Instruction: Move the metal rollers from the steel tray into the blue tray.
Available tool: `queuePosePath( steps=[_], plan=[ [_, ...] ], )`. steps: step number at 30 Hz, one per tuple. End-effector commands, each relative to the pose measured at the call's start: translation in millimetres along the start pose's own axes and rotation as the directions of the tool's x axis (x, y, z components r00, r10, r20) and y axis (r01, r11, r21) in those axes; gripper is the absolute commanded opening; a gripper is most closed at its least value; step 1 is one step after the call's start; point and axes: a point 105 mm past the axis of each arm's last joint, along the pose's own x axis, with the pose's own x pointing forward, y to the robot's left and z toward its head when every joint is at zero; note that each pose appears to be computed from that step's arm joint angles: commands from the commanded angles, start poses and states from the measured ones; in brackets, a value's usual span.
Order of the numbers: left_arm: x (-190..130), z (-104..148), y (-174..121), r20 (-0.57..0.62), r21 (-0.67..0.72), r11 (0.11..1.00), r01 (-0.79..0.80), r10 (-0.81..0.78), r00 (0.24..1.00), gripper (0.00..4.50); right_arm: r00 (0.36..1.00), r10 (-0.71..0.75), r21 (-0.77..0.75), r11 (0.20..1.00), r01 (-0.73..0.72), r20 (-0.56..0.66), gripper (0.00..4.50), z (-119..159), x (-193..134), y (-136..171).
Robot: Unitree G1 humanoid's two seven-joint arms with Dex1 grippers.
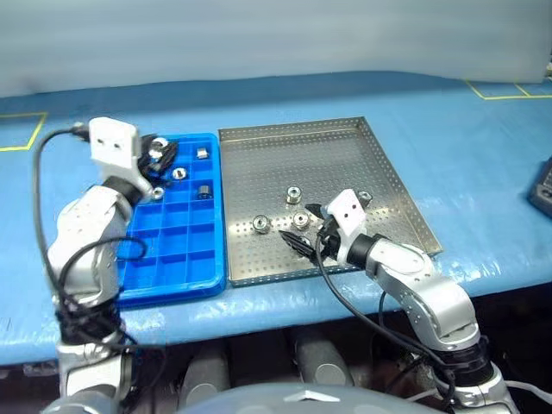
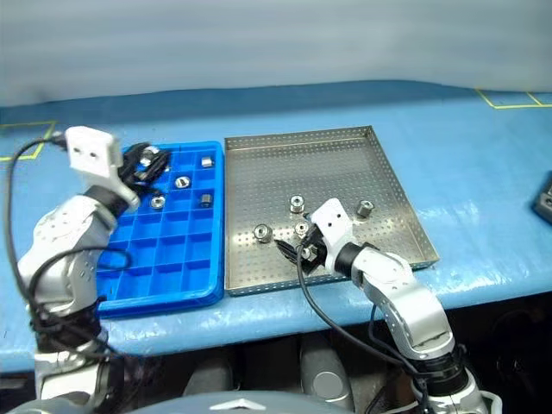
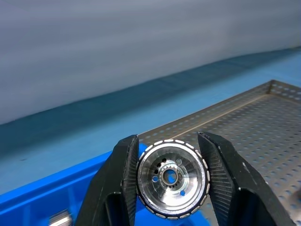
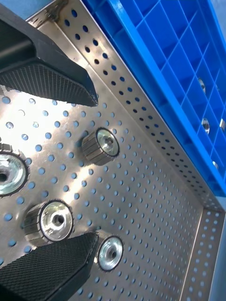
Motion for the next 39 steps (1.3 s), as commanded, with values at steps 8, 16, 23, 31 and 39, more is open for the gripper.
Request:
queuePosePath(
  steps=[8,16,23,31,39],
  plan=[
    [-40.8,-50.2,25.5,-0.115,-0.007,0.977,-0.212,0.21,0.971,1.71,0.991,0.12,-0.039,0.992,-0.118,0.054,4.5,18.7,11.6,15.1],
    [-19.2,-79.2,37.2,-0.158,-0.054,0.974,-0.218,0.207,0.965,1.71,0.992,0.113,-0.046,0.993,-0.11,0.052,4.5,19.7,10.1,13.7],
    [3.2,-70.6,36.0,-0.128,-0.048,0.985,-0.164,0.157,0.979,1.71,0.995,0.09,-0.043,0.995,-0.088,0.052,4.5,18.9,5.7,12.2],
    [2.9,-84.8,33.9,-0.215,-0.046,0.988,-0.147,0.134,0.967,1.71,0.997,0.061,-0.039,0.998,-0.059,0.055,4.5,18.0,1.9,10.5],
    [-4.4,-76.9,32.7,-0.193,-0.061,0.985,-0.159,0.145,0.97,4.45,0.997,0.051,-0.038,0.998,-0.049,0.055,4.5,17.6,1.0,9.3]
  ],
)
